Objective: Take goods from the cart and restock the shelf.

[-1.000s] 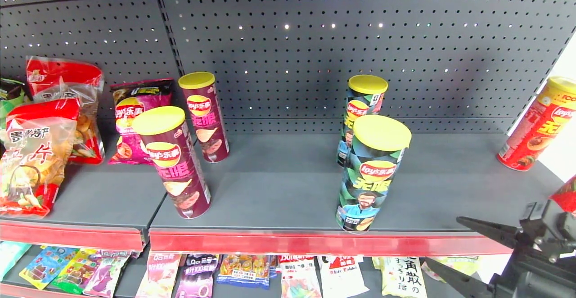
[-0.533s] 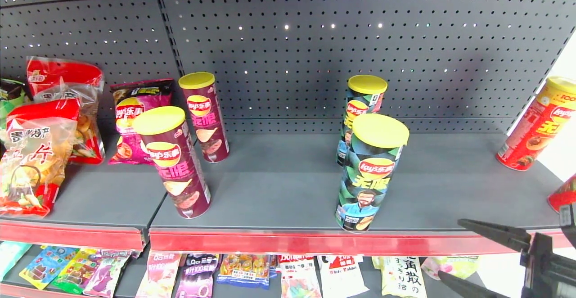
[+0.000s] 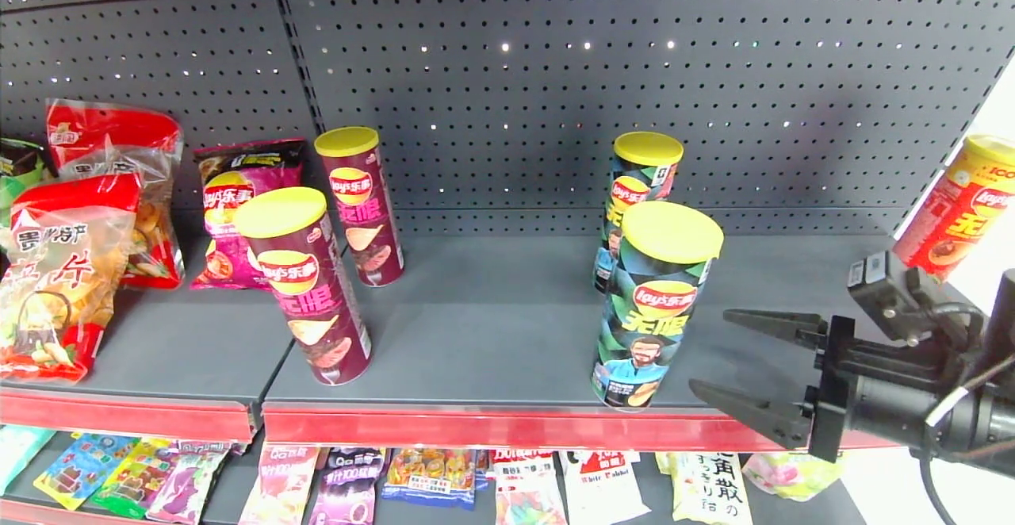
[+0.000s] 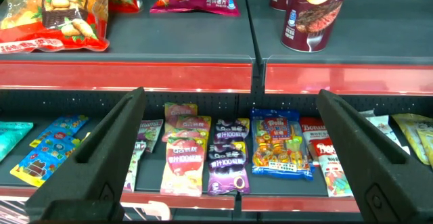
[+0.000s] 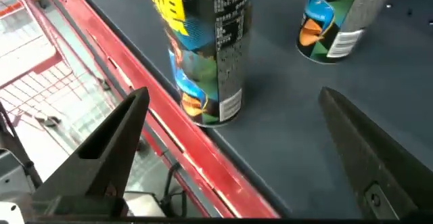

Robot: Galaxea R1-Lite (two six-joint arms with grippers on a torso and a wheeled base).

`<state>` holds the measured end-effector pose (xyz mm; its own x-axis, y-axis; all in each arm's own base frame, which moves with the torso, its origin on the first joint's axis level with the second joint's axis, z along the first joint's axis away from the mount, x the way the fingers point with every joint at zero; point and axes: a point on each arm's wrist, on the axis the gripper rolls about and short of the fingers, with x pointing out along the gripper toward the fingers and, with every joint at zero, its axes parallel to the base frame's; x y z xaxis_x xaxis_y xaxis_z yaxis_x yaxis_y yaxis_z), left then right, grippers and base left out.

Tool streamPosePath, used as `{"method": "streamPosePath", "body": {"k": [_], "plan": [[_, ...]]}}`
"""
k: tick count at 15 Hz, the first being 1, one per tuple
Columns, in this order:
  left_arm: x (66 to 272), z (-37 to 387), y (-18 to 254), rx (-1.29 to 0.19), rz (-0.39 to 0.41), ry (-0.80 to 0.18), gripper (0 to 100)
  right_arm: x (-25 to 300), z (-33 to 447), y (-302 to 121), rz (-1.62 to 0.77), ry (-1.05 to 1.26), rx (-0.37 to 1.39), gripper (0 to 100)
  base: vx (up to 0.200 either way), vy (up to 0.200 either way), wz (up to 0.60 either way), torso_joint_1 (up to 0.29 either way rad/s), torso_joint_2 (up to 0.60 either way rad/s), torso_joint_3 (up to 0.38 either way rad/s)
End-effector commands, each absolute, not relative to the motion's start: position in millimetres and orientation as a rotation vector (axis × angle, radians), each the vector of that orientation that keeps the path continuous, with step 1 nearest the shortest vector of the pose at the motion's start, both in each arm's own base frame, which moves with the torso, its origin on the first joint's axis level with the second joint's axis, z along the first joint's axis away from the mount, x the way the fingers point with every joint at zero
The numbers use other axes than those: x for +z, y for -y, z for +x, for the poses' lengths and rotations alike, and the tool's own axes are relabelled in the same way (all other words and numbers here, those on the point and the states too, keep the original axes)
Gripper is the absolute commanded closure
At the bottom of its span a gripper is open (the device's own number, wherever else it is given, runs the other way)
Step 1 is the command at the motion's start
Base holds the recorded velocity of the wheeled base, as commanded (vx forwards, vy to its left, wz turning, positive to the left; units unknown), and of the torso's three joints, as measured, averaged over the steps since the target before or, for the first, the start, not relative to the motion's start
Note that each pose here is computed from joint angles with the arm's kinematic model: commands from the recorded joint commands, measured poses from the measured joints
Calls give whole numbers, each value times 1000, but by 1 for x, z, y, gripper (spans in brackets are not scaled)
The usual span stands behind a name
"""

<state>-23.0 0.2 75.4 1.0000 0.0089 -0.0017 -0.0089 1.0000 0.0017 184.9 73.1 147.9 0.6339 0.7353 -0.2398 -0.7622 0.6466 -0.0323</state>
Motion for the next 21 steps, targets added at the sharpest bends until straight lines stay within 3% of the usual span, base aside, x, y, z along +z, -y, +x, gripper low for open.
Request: {"method": "streamPosePath", "body": {"k": [1, 10, 16, 21], "plan": [[75, -23, 0, 9, 2, -3, 0, 138, 198, -78, -128, -249, 904, 0, 0, 0, 0, 0, 0, 0], [75, -23, 0, 9, 2, -3, 0, 138, 231, -91, -159, -207, 952, 0, 0, 0, 0, 0, 0, 0], [75, -23, 0, 9, 2, -3, 0, 129, 240, -105, -202, -180, 1130, 0, 0, 0, 0, 0, 0, 0], [75, -23, 0, 9, 2, -3, 0, 130, 255, -114, -204, -165, 1136, 0, 0, 0, 0, 0, 0, 0]]}}
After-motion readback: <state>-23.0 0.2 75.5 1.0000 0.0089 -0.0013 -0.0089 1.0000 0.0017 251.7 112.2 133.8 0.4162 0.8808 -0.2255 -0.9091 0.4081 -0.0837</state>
